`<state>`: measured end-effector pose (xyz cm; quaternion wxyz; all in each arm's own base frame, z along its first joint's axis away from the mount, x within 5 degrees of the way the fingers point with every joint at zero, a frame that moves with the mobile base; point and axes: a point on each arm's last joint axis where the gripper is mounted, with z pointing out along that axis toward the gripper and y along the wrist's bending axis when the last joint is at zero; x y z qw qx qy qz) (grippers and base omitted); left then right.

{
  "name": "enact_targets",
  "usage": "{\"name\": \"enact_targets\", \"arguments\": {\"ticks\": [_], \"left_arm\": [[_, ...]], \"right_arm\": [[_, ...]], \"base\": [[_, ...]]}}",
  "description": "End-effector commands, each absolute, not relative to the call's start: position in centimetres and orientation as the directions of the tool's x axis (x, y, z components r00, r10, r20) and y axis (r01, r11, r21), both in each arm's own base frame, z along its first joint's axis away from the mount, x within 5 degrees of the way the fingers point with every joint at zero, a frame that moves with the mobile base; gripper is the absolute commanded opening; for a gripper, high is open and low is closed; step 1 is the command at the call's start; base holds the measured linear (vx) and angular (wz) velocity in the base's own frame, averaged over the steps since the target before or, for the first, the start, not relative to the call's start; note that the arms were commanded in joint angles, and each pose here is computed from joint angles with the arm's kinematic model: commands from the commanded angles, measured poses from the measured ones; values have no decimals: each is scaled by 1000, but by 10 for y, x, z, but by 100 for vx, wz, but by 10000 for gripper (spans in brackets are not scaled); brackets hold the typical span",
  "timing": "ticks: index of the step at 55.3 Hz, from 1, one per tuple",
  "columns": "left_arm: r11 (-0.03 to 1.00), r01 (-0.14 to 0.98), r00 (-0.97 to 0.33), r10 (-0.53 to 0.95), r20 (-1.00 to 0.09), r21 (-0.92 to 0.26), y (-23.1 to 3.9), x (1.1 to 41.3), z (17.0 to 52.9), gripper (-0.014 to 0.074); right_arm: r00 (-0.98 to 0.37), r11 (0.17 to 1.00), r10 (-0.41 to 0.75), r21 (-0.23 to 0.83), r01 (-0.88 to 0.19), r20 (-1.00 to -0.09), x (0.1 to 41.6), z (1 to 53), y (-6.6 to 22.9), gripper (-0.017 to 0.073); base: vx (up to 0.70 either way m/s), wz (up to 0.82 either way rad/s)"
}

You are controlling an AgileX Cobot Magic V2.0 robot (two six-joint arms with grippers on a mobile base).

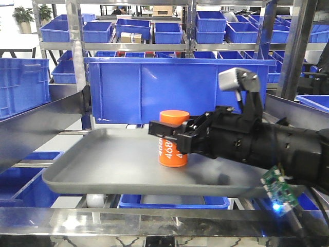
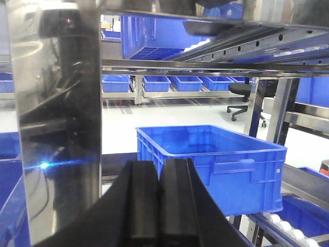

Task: Grab orange capacitor from left shelf to right conveyor
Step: 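Close the right gripper on the cylinder and lift it off the tray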

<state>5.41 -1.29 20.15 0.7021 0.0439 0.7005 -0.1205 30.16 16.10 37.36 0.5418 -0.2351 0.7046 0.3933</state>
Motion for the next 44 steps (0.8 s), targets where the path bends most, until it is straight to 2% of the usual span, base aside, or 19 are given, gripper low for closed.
{"name": "enact_targets", "arguments": {"ticks": [1, 4, 8, 17, 23, 29, 36, 44], "left_arm": [[962, 247, 99, -145, -984, -117, -12, 52, 219, -6], [962, 247, 99, -145, -984, -117, -12, 52, 219, -6], [962, 247, 98, -144, -985, -117, -12, 52, 219, -6], [962, 247, 98, -144, -985, -117, -12, 52, 219, -6], [962, 247, 98, -144, -985, -117, -12, 52, 219, -6], [962, 247, 98, -144, -985, -117, -12, 52, 219, -6], [962, 247, 98, -144, -985, -117, -12, 52, 219, -6], [962, 247, 98, -144, -985, -117, -12, 52, 219, -6]], "right_arm": [[-241, 544, 155, 286, -789, -958, 294, 397, 162, 468], [-232, 545, 163, 284, -789, -959, 295, 398, 162, 426], [-234, 551, 173, 291, -782, -957, 295, 399, 161, 324], [-226, 554, 166, 280, -784, -960, 295, 399, 161, -13], [-195, 566, 151, 247, -787, -969, 293, 402, 159, -10], [-129, 628, 129, 181, -757, -983, 286, 414, 151, -9], [-19, 711, 56, 54, -701, -998, 270, 433, 137, -9], [95, 758, -25, -81, -647, -995, 245, 456, 122, -9]], "base": [[0, 0], [0, 0], [0, 0], [0, 0], [0, 0], [0, 0], [0, 0], [0, 0]]}}
